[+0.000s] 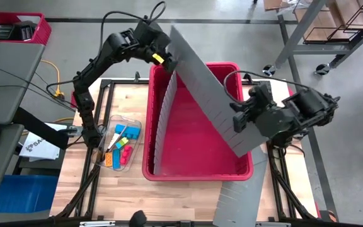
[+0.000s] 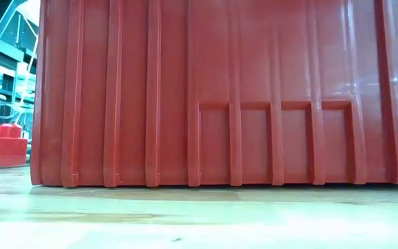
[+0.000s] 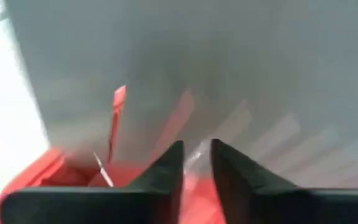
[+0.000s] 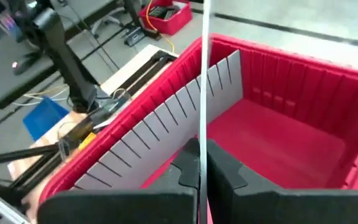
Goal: Sort Items/Unsort Items
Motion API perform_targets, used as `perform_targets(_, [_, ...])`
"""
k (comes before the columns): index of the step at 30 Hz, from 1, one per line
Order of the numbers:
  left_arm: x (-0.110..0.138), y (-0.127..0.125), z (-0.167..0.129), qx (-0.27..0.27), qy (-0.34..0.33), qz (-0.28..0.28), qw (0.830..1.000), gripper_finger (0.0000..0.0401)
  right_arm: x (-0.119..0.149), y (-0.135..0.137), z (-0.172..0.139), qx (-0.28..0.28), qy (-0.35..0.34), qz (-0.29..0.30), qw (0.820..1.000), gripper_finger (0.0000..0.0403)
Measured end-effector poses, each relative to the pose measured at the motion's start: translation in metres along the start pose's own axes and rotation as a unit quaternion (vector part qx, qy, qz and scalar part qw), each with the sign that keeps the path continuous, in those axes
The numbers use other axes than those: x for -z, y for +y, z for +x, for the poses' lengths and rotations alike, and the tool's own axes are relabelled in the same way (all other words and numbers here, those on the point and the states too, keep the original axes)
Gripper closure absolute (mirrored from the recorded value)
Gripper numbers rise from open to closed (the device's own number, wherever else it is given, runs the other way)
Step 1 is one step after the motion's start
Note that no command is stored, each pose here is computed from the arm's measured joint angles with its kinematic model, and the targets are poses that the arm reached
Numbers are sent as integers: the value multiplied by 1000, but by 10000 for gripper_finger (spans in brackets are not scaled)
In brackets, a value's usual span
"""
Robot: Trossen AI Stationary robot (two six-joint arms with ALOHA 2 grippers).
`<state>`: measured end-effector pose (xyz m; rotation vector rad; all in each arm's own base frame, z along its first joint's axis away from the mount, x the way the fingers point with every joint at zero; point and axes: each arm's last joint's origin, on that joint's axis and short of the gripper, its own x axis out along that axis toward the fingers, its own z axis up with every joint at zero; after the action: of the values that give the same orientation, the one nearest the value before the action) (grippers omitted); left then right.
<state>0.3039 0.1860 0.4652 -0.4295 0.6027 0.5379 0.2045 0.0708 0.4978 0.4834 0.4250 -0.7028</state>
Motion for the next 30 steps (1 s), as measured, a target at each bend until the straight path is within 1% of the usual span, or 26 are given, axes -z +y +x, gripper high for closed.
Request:
perform_targets(2, [-2,0,8,2,-6,2,1000,382,4,-11,-7,-3,-4,20,1000,403])
perform_targets(3, [-4,0,12,3,-10,0,1000,391,8,-17,-10,-2,-9,28,1000,403])
perform_targets(7, [-2,-4,34,6,4,0,1000,389,32,-41,-13,5,-3,52,999,403])
perform_targets(10, [0,-8,51,1,11,-6,1000,398,43,-59,-14,8,-1,69,998,403])
perform_targets(12, [-2,-11,65,4,1,-3,1000,399,49,-63,-12,12,5,78,997,403])
perform_targets(16, [2,-12,97,3,11,-12,1000,400,51,-58,-10,11,8,87,996,403])
perform_targets(20, [6,-10,133,7,18,-15,1000,400,39,-49,-16,0,-7,106,994,403])
perform_targets(21, [6,-10,141,19,12,-19,1000,400,37,-45,-16,1,-15,106,994,403])
perform_targets(25, [3,-10,164,66,-9,-64,996,401,34,-21,-9,9,-21,113,993,403])
perform_targets(28, [-3,-14,169,104,-37,-79,991,401,33,-8,-5,9,-18,135,991,402])
perform_targets(30, [-5,-19,169,118,-49,-88,988,401,36,0,-1,12,-12,158,987,402])
